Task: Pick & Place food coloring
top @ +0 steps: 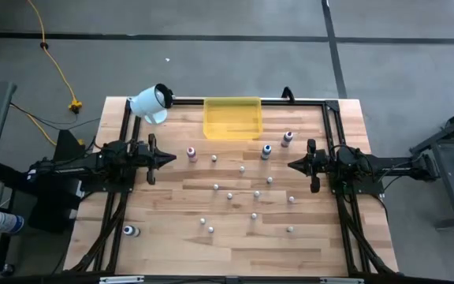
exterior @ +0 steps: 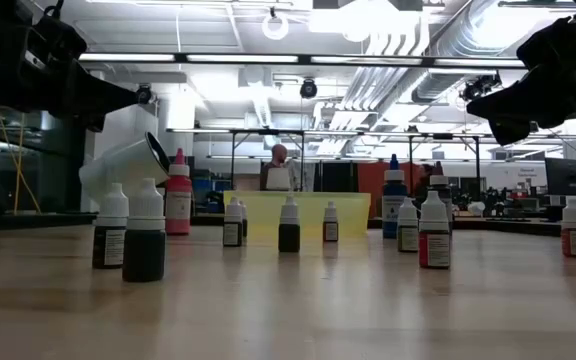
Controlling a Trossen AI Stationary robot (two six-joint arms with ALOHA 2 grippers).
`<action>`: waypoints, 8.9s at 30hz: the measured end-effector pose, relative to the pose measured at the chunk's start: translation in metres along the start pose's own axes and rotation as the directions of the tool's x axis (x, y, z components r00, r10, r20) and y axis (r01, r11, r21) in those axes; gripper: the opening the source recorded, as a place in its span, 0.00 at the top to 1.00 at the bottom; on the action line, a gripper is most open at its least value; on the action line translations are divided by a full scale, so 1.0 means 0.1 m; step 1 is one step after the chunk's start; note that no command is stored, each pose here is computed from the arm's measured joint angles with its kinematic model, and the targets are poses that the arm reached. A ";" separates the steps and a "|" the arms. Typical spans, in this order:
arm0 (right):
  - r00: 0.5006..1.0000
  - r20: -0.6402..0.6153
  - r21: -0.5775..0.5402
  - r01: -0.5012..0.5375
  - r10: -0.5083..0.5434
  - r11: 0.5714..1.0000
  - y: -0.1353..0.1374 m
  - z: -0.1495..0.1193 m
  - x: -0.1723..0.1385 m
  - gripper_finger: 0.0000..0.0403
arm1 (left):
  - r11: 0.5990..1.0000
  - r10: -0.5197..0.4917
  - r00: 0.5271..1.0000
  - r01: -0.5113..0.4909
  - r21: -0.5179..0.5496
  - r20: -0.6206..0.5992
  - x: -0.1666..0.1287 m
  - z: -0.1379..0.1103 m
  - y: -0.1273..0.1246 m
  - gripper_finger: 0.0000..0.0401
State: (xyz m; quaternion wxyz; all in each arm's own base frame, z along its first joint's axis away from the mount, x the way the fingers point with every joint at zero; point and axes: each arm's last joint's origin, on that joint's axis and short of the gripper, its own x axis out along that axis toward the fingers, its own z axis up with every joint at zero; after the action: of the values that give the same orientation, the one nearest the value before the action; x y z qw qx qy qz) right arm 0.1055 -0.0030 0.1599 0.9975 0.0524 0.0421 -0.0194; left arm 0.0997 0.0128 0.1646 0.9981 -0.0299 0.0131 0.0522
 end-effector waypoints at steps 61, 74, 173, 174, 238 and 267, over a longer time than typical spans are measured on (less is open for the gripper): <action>1.000 0.000 0.000 0.000 0.000 1.000 0.00 0.00 0.00 1.00 | 1.000 0.000 1.000 0.000 0.000 0.000 0.00 0.00 0.00 1.00; 1.000 0.000 0.000 0.000 0.000 1.000 0.00 0.00 0.00 1.00 | 1.000 0.000 1.000 0.000 0.000 0.000 0.00 0.00 0.00 1.00; 1.000 0.000 0.000 0.000 0.000 1.000 0.00 0.00 0.00 1.00 | 0.713 -0.381 0.315 0.698 -0.060 -0.869 -0.18 2.21 -0.56 0.60; 1.000 0.000 0.000 0.000 0.000 1.000 0.00 0.00 0.00 1.00 | 0.682 -0.371 0.293 0.730 -0.045 -0.881 -0.15 2.20 -0.61 0.60; 1.000 0.000 0.000 0.000 0.000 1.000 0.00 0.00 0.00 1.00 | 0.538 -0.136 0.148 0.841 0.053 -0.980 -0.49 0.77 -2.02 0.60; 1.000 0.000 0.000 0.000 0.000 1.000 0.00 0.00 0.00 1.00 | 0.776 -0.156 0.156 0.630 -0.024 -0.975 -0.48 0.57 -2.02 0.60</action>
State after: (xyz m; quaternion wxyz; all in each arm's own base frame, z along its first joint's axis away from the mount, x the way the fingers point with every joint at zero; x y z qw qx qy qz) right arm 0.1055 -0.0030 0.1600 0.9976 0.0523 0.0420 -0.0195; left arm 0.0749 -0.1892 0.2349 0.7443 0.1432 0.6028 -0.2494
